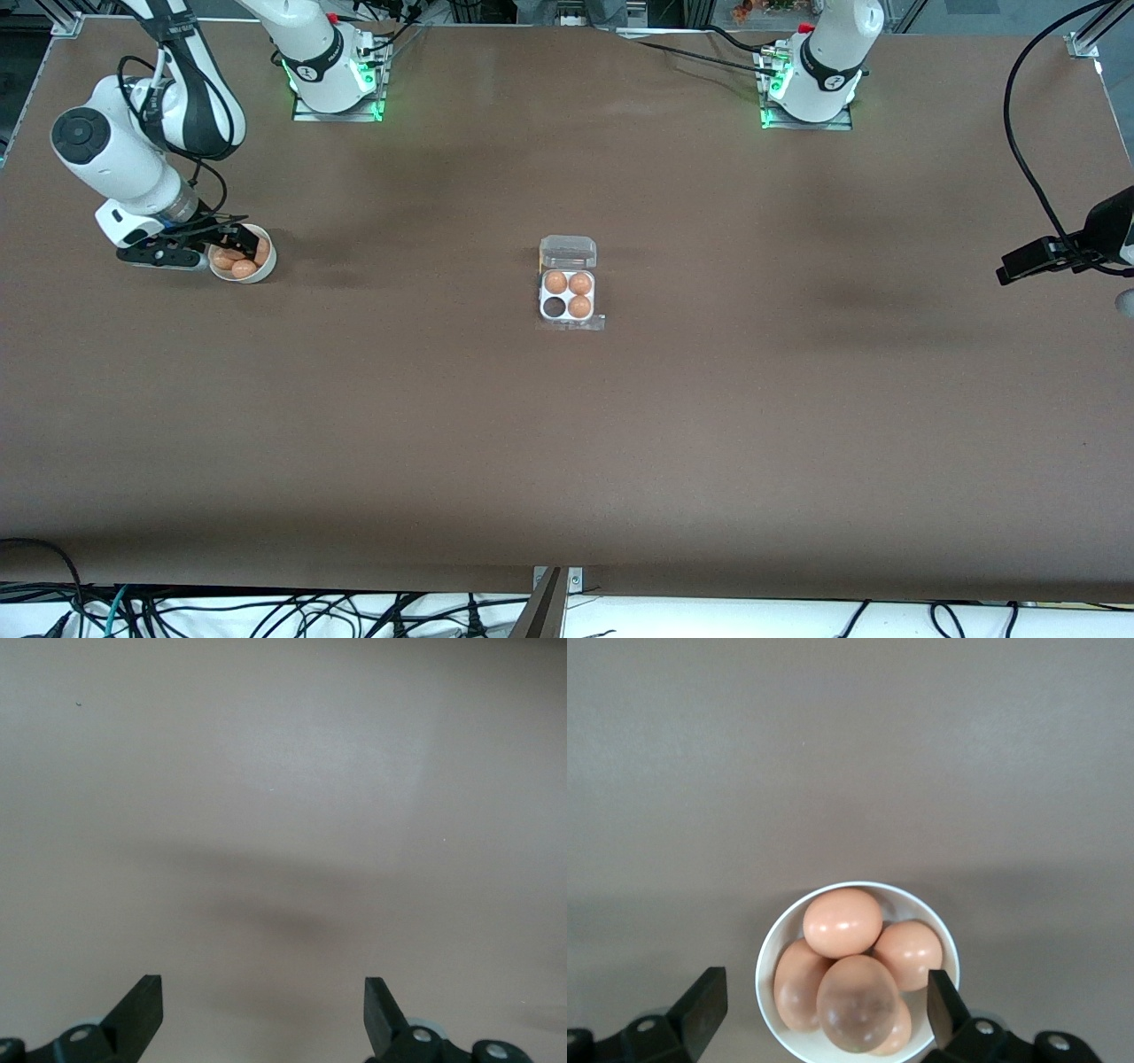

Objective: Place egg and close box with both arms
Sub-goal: 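Reach the right gripper into the white bowl and grasp a brown egg, then carry the egg with the right gripper over the carton's empty slot, then lower the egg into the empty slot and open the right gripper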

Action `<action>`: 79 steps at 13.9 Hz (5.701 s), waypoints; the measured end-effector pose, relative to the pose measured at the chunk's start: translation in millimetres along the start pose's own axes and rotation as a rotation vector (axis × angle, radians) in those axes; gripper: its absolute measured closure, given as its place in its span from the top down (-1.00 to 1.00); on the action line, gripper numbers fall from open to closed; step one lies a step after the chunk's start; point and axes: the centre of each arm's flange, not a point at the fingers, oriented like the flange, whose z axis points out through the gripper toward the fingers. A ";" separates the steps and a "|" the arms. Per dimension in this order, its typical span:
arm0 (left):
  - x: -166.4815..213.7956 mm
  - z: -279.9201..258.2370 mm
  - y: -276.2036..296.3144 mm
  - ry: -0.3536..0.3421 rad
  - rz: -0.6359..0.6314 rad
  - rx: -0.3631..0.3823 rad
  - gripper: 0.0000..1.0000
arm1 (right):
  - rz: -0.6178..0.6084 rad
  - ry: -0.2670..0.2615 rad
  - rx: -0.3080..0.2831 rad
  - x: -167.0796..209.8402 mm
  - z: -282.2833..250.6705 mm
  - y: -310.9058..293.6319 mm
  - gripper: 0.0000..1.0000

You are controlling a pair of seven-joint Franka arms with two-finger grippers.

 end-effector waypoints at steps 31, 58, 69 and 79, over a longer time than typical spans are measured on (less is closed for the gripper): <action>0.6 -4.0 1.4 0.008 0.002 -0.001 1.00 | -0.055 -0.060 -0.009 -9.7 29.3 23.2 -0.05; -1.0 -2.6 43.7 0.008 0.072 0.001 1.00 | 0.442 -0.206 -0.021 84.8 -88.6 -486.5 -0.05; -0.7 -3.2 42.4 0.009 0.070 0.001 1.00 | 0.497 -0.121 0.130 70.6 -49.9 -563.7 -0.05; -0.6 -3.3 41.7 0.010 0.069 0.001 1.00 | 0.479 -0.138 0.112 58.5 -21.9 -575.6 -0.05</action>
